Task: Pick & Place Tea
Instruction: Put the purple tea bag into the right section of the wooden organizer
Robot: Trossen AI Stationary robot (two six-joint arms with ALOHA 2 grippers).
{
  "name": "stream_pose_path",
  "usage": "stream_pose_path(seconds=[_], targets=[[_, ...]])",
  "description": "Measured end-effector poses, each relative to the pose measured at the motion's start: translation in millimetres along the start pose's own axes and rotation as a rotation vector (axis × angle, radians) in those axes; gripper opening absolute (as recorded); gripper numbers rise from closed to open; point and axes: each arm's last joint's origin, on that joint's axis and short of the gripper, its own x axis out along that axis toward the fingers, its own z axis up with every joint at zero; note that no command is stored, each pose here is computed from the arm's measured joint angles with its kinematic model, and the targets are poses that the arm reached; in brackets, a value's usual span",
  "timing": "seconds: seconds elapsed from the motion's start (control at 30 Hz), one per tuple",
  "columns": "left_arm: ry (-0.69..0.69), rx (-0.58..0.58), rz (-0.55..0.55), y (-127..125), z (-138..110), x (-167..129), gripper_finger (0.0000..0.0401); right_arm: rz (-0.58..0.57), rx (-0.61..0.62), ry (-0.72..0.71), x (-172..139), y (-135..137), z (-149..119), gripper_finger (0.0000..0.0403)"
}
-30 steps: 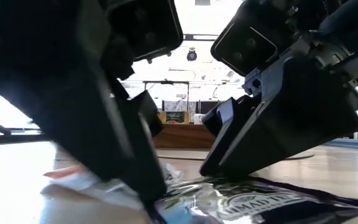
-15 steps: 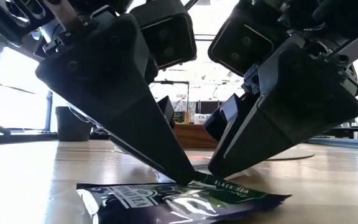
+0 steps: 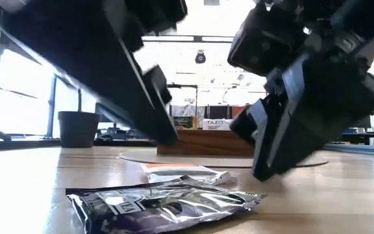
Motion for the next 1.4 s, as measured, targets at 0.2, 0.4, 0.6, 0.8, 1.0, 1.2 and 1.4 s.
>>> stream_pose_path(seconds=[0.2, 0.4, 0.6, 0.8, 1.0, 1.2, 1.4], targets=[[0.011, 0.032, -0.041, -26.9, -7.1, -2.6, 0.0179, -0.007, 0.021, -0.004, -0.1, 0.2, 0.3, 0.0084], [0.053, -0.021, 0.004, -28.2, -26.5, 14.7, 0.0179, 0.010, 0.083, -0.009, -0.3, 0.7, 1.5, 0.0084], [0.037, -0.032, 0.019, -20.8, -26.4, 20.5, 0.0179, -0.035, 0.301, -0.034, 0.2, 1.8, 0.9, 0.0086], [0.023, -0.025, 0.017, -13.3, -22.6, 21.6, 0.0179, -0.089, 0.363, -0.045, 0.2, 0.2, -0.4, 0.0122], [0.017, -0.021, 0.028, -8.0, -20.0, 21.1, 0.0179, -0.090, 0.399, -0.041, -0.5, -1.0, 0.4, 0.0162], [0.003, -0.024, 0.052, 0.4, -16.0, 20.2, 0.0179, -0.060, 0.453, -0.021, -0.6, -0.6, 0.3, 0.0172], [-0.010, -0.039, 0.068, 10.2, -11.2, 18.9, 0.0179, -0.067, 0.454, -0.025, -1.3, -3.0, 1.1, 0.0172]])
